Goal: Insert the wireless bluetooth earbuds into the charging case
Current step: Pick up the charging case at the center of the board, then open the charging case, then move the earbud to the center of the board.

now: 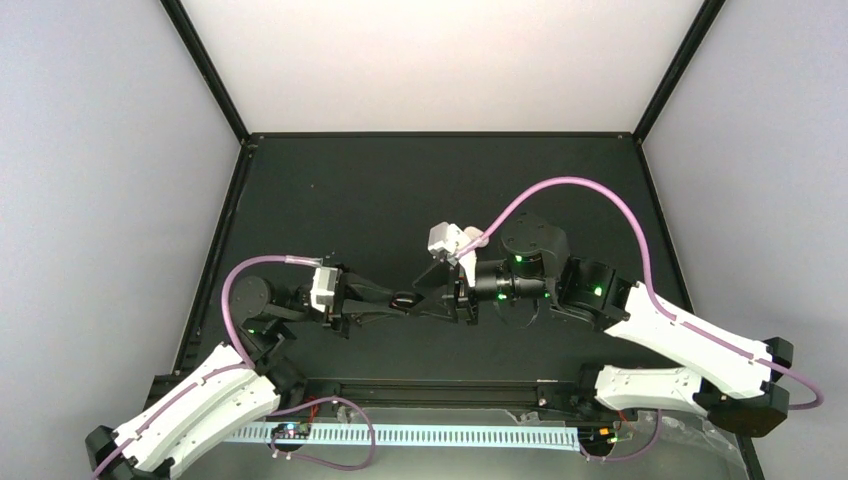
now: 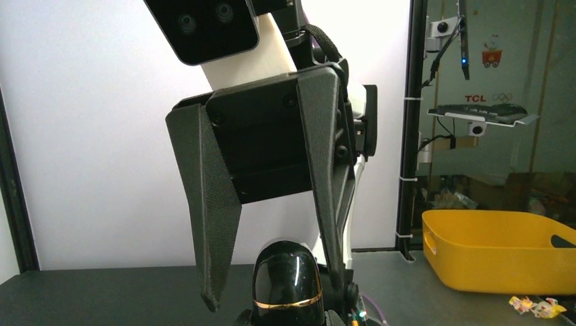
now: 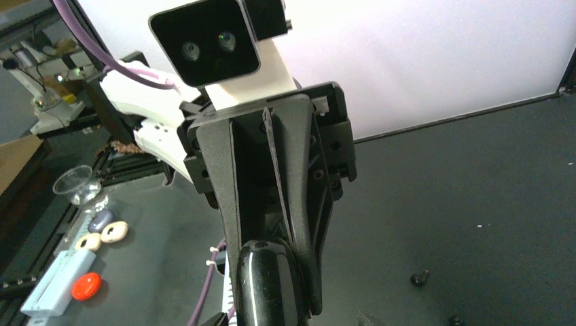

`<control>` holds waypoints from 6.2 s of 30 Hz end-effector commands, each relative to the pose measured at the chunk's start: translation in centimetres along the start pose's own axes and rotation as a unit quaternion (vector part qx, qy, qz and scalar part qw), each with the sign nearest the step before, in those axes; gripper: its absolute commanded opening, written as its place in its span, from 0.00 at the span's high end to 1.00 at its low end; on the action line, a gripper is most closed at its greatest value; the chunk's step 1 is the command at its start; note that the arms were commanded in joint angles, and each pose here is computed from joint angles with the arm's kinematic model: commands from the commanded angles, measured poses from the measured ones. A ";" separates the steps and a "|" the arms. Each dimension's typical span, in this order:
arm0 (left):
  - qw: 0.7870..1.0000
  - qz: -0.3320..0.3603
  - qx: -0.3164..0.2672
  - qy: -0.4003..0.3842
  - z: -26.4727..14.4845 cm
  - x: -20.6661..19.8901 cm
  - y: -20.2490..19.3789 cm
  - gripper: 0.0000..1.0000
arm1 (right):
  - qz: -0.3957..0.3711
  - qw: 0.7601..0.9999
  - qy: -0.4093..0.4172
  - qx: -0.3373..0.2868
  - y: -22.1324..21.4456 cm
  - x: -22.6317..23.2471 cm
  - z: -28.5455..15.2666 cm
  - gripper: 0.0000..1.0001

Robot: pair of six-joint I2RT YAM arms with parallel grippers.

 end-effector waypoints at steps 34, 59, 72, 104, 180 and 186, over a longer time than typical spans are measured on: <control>0.999 -0.049 -0.015 0.010 1.1 1.5 1.2 0.71 | -0.067 0.995 -0.063 -0.043 0.5 -0.4 -0.5 0.99; 1.000 -0.007 -0.006 0.016 0.8 1.3 1.1 0.98 | -0.043 0.987 -0.134 -0.080 1.7 -2.1 -1.9 0.48; 1.000 -0.009 0.005 0.015 0.6 1.1 0.4 0.99 | -0.019 0.972 -0.189 -0.138 3.6 -3.3 -3.6 0.46; 0.986 0.027 0.009 0.161 -5.2 -0.5 2.3 0.98 | 0.209 0.941 -0.254 0.073 -11.3 -22.1 11.9 0.55; 0.988 0.047 0.030 0.147 -4.9 -0.7 0.8 0.99 | 0.308 0.797 -0.499 0.144 -22.4 -28.3 5.4 0.50; 0.987 0.049 0.032 0.147 -4.9 -0.7 0.7 0.98 | 0.328 0.802 -0.471 0.166 -23.6 -27.9 6.3 0.64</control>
Point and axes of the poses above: each gripper's point midway between its finger pads, its own z axis out along the fingers, its own x axis along the line the jaws close on, y = z × x, the point moved 2 cm from there along -z, back along the fingers, and after that the axes turned 13 degrees about z, right-handed, at the moved point
